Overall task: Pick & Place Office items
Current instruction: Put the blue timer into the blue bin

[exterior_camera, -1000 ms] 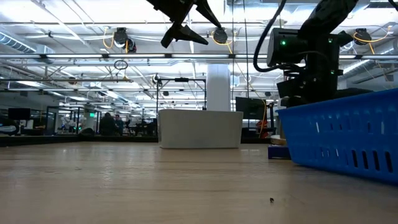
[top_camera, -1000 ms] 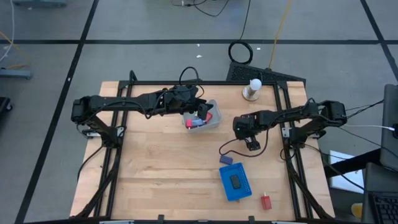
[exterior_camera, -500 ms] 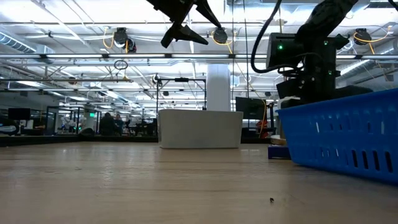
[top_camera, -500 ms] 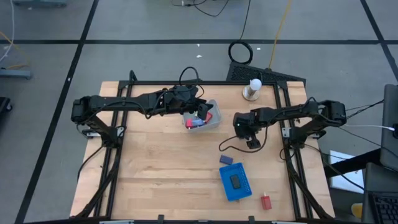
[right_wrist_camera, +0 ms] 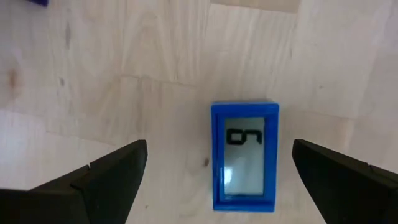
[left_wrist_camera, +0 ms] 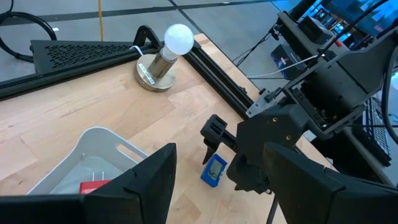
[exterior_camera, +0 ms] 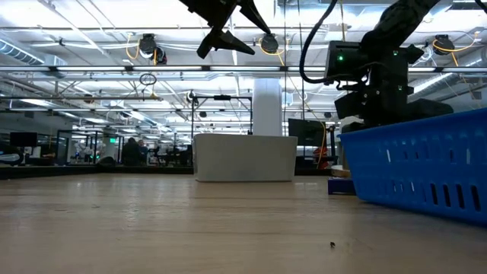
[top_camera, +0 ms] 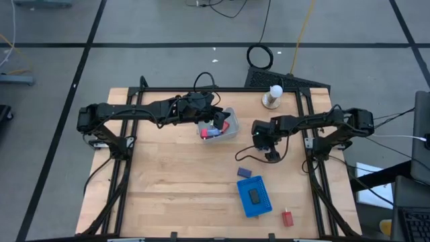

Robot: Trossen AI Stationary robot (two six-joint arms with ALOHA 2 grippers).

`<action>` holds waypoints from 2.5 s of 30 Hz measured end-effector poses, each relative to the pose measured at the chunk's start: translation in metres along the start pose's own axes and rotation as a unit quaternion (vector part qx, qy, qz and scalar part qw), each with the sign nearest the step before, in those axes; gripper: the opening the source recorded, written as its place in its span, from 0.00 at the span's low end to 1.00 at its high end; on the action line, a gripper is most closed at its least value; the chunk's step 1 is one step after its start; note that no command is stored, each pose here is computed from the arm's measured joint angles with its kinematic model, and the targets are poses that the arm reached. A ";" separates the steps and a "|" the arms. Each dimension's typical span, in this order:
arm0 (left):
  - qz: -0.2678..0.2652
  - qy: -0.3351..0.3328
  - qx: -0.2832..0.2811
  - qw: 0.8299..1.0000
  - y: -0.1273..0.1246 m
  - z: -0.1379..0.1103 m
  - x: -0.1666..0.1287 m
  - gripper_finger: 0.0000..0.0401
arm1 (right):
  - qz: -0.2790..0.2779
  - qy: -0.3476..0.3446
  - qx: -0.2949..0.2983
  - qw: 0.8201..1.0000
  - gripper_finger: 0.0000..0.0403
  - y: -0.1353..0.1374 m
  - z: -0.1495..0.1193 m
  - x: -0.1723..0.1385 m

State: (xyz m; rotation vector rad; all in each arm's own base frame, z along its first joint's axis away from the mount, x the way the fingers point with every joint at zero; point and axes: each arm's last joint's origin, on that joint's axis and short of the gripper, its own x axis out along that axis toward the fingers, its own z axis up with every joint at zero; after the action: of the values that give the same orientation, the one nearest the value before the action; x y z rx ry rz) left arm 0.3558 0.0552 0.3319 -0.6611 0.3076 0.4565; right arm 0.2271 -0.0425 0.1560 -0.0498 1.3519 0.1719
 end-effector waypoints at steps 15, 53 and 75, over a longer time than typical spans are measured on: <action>-0.001 -0.001 0.000 1.000 0.000 0.000 0.000 0.61 | -0.018 0.029 0.018 0.999 0.95 0.002 -0.016 0.013; -0.002 -0.003 0.006 1.000 0.000 0.001 0.000 0.61 | -0.014 0.022 0.113 0.993 0.36 0.005 -0.019 0.007; -0.003 0.000 0.001 1.000 0.000 0.000 0.000 0.61 | -0.052 -0.259 0.130 0.956 0.35 0.028 -0.012 -0.105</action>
State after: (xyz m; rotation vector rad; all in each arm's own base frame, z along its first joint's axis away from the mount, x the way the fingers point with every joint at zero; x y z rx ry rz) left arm 0.3560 0.0551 0.3322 -0.6600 0.3062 0.4498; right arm 0.1899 -0.0267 0.2577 0.1380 0.8361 -0.0820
